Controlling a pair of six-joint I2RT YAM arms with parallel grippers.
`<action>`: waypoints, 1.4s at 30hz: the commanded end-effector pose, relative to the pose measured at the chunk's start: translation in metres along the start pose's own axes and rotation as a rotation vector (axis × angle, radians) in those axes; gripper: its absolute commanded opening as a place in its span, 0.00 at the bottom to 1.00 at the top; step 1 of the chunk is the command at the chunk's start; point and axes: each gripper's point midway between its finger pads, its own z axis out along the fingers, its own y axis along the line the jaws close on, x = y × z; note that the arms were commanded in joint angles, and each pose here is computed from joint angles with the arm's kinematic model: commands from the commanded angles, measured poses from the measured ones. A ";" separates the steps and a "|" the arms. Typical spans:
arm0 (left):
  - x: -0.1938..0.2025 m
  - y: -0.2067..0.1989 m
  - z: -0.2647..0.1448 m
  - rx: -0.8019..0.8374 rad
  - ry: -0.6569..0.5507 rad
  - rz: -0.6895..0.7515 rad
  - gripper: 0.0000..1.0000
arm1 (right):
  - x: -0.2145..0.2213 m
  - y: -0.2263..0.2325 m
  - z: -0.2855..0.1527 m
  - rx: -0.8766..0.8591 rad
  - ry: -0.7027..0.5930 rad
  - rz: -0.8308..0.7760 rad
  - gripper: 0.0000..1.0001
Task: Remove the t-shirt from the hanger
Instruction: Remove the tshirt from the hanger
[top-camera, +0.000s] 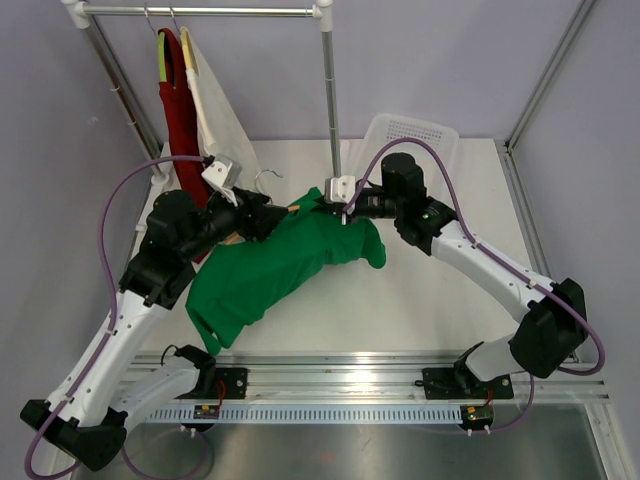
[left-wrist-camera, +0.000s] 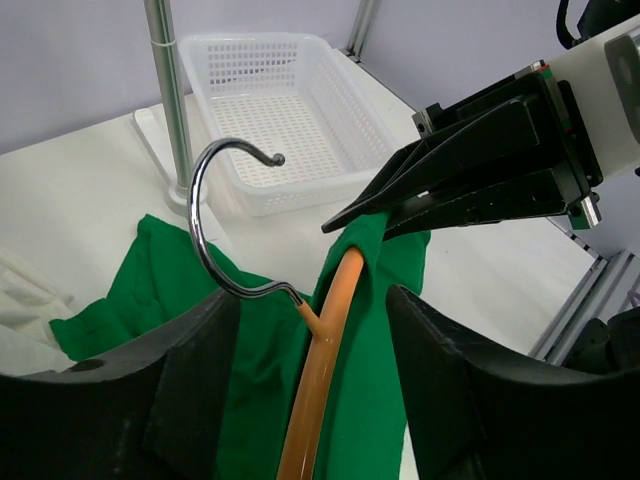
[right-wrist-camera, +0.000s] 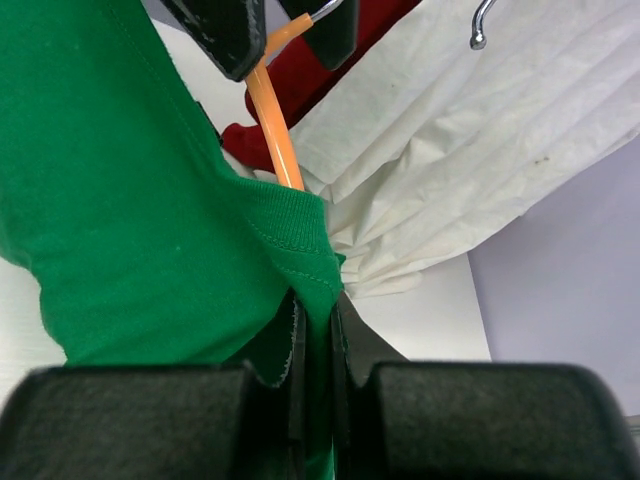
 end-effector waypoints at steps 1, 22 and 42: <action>-0.028 -0.013 -0.005 0.041 -0.077 0.029 0.58 | -0.051 -0.023 -0.011 0.100 -0.122 -0.108 0.00; -0.030 -0.017 0.001 0.076 -0.062 0.049 0.01 | -0.050 -0.016 -0.006 0.067 -0.113 -0.112 0.00; -0.028 -0.026 0.002 0.137 -0.054 0.052 0.15 | -0.055 -0.024 -0.004 0.121 -0.124 -0.136 0.01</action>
